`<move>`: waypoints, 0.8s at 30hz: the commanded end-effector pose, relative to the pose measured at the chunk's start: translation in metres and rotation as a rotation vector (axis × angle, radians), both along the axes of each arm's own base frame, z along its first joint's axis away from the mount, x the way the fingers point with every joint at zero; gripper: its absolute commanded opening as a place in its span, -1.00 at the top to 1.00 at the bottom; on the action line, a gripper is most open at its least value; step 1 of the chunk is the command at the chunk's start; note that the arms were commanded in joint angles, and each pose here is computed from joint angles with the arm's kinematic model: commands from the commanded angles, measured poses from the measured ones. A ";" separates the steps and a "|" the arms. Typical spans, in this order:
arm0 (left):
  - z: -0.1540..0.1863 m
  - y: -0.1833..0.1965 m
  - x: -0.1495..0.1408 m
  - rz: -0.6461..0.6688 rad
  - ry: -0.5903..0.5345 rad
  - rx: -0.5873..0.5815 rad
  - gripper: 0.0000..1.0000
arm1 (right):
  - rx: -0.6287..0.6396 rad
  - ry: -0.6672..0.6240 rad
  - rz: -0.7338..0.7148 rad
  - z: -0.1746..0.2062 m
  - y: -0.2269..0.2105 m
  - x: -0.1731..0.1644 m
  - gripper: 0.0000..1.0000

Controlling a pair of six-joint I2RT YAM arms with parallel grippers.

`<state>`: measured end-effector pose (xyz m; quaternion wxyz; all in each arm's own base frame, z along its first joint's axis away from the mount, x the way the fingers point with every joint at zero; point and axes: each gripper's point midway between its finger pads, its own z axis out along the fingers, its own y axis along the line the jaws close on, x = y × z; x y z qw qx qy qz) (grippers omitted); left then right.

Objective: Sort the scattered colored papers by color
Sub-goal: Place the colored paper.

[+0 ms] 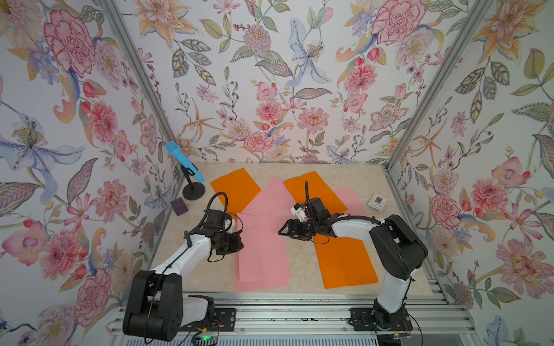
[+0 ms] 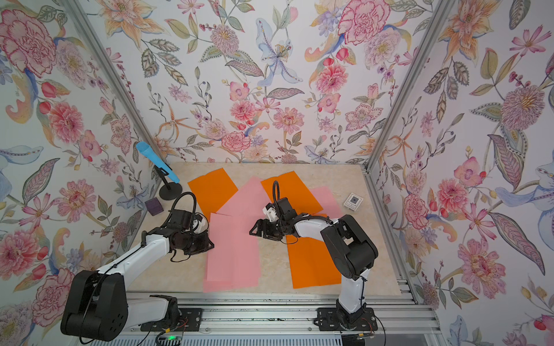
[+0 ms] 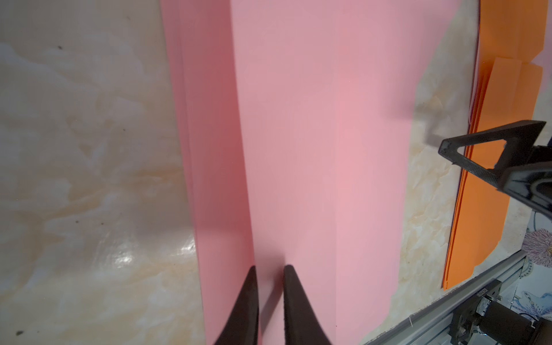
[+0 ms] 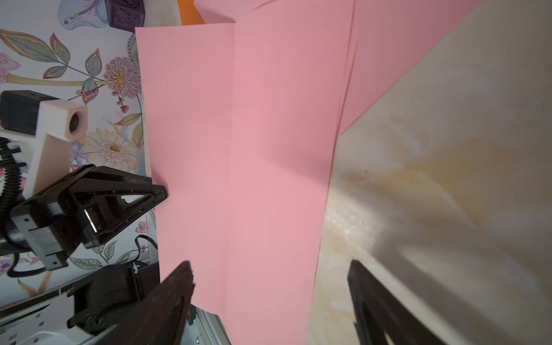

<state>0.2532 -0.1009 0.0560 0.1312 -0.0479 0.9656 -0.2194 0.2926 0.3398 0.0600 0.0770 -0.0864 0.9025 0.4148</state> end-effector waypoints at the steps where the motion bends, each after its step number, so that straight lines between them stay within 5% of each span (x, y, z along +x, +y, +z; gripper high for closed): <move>1: -0.005 0.014 -0.001 0.034 0.023 0.076 -0.74 | -0.060 0.018 0.004 -0.019 -0.001 -0.014 -0.66; 2: -0.003 0.019 0.000 0.046 0.016 0.098 -0.99 | -0.061 0.015 0.009 -0.019 0.001 -0.017 -0.66; 9: 0.018 0.045 0.021 0.164 -0.076 0.114 -0.99 | -0.072 0.011 0.019 -0.019 0.011 -0.025 -0.66; 24: -0.012 0.028 0.029 0.256 -0.098 -0.059 -0.99 | -0.124 0.053 0.049 -0.030 0.018 -0.066 -0.65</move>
